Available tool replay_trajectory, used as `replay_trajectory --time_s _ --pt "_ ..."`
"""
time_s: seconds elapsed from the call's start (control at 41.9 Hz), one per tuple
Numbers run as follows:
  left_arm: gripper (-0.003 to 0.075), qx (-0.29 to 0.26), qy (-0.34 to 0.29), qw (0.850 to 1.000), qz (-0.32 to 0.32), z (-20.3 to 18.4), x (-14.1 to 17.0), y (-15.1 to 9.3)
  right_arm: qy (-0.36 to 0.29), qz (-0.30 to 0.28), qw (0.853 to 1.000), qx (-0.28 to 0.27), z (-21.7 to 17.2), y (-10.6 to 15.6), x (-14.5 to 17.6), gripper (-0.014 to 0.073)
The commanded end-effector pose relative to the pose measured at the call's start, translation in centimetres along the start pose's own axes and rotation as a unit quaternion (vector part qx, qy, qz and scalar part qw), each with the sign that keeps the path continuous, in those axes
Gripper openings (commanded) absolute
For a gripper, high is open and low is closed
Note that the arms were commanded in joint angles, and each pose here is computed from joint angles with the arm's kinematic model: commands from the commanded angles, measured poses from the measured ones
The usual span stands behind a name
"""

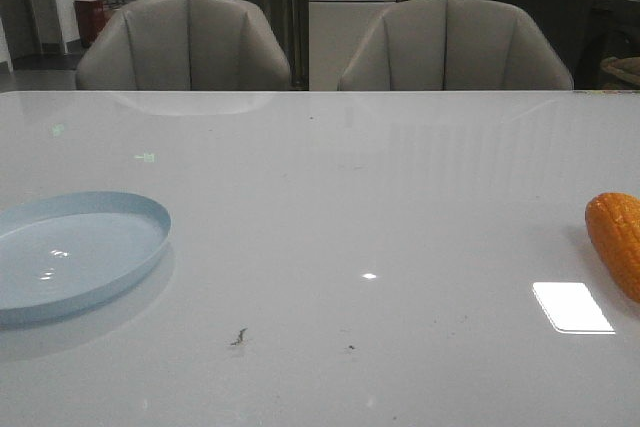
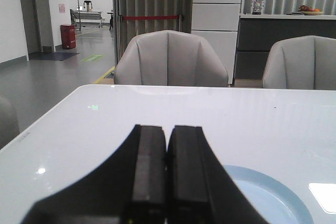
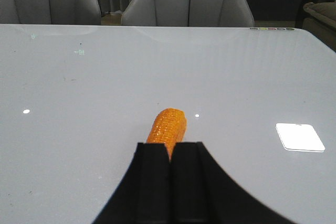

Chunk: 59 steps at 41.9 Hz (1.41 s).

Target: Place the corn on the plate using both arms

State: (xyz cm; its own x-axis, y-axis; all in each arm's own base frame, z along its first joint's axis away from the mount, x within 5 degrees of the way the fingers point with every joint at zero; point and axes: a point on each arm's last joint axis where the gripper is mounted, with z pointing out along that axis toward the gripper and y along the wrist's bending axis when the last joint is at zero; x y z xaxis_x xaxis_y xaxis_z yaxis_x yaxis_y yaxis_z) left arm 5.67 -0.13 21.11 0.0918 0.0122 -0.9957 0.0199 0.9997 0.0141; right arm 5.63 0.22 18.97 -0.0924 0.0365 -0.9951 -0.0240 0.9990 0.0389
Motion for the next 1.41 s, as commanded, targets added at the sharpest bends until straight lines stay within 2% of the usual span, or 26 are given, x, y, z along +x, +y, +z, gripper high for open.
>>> replay_trajectory --time_s 0.0,0.549,0.764,0.884,1.003,1.099,1.266,1.385 --pt "0.0094 0.010 -0.012 1.000 -0.009 0.2 0.7 -0.2 -0.063 -0.003 0.998 0.004 -0.4 0.0 -1.5 0.0056" --pt "0.0094 0.010 -0.012 1.000 -0.009 0.2 0.7 -0.2 -0.064 -0.003 0.998 0.004 -0.4 0.0 -1.6 0.0056" --pt "0.0094 0.015 -0.058 0.998 -0.010 0.1 -0.3 -0.2 -0.072 -0.003 0.997 0.005 -0.4 0.0 -1.7 0.0056" --pt "0.0094 0.016 -0.081 0.997 -0.010 0.1 -1.4 -0.3 -0.113 -0.003 0.994 0.008 -0.5 -0.1 -2.5 0.0056" --pt "0.0094 0.018 -0.116 0.993 0.001 -0.2 -3.5 -0.3 -0.194 0.003 0.981 0.014 -1.0 -0.2 -3.9 0.0056" --pt "0.0094 0.019 -0.154 0.988 0.022 -0.6 -6.0 -0.3 -0.240 0.047 0.970 0.008 -1.7 -0.3 -5.7 0.0057" --pt "0.0094 0.013 -0.203 0.978 0.046 -1.4 -11.3 -0.3 -0.282 0.049 0.958 -0.007 -4.4 0.2 -11.7 0.0058" --pt "0.0094 0.006 -0.205 0.977 0.060 -0.9 -15.4 -0.1 -0.273 0.037 0.961 -0.013 -5.7 0.6 -16.4 0.0058"
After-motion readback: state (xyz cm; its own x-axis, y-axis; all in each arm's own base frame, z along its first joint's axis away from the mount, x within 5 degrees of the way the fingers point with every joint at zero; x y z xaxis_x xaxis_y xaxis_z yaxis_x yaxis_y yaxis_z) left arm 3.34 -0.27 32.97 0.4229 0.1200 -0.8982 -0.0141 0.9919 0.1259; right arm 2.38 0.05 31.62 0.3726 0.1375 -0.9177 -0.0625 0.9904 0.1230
